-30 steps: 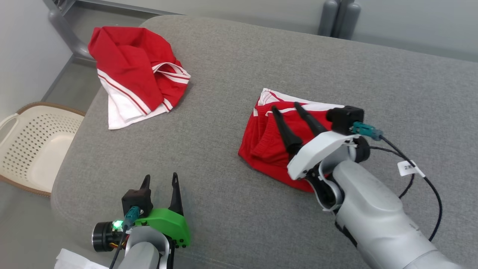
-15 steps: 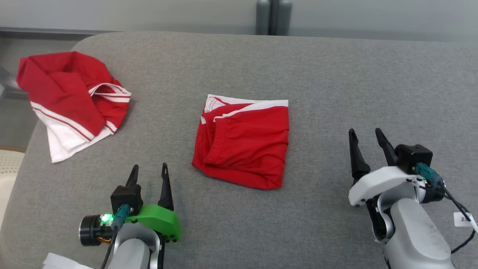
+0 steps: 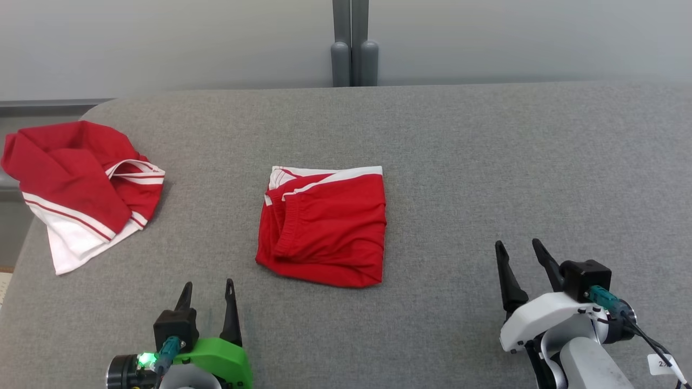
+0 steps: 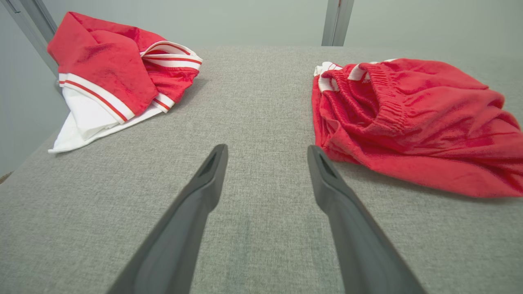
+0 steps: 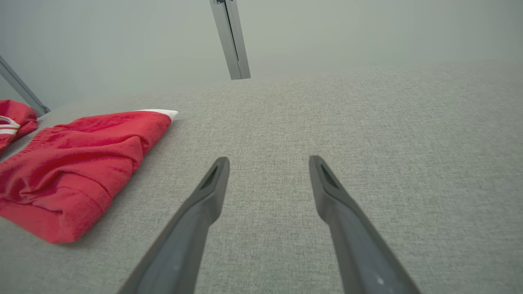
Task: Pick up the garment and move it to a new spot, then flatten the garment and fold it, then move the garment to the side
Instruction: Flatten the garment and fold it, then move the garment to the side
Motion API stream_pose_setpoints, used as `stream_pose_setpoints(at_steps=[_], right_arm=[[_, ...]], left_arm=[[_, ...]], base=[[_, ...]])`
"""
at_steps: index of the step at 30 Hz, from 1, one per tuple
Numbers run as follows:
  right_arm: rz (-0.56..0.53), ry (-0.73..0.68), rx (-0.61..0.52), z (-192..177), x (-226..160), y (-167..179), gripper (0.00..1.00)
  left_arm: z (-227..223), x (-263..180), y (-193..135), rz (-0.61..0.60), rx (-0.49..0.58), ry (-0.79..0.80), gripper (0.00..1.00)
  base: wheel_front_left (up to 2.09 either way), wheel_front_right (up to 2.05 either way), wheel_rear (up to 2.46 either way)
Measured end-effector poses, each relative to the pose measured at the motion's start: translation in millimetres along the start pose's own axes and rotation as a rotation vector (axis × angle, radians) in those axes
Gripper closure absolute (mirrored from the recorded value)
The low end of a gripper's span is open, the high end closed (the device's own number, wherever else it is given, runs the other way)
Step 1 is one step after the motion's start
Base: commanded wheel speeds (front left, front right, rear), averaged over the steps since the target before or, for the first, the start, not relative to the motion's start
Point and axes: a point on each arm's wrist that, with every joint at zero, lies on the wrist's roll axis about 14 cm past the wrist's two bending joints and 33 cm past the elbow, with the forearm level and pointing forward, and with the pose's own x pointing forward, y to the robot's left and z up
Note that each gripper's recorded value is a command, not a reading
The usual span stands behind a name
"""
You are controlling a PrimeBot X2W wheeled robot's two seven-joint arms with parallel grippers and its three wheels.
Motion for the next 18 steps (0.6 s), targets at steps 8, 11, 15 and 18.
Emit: stream_pose_setpoints(at_steps=[8,11,15,18], right_arm=[[0.004,-0.018,0.002,5,-11,3,0.00],[0.004,-0.021,0.007,6,-11,3,0.00],[0.012,-0.018,0.006,5,-9,5,0.00],[0.045,-0.006,0.028,2,-3,16,0.00]], left_arm=[[2,-8,-1,-0.010,0.010,-0.012,0.00],[3,-8,-1,-0.012,0.009,-0.017,0.00],[4,-7,-1,-0.012,0.008,-0.018,0.00],[1,-6,-2,-0.015,0.005,-0.010,0.00]], base=[[0.00,0.00,0.00],[0.00,0.00,0.00],[0.00,0.00,0.00],[0.00,0.00,0.00]])
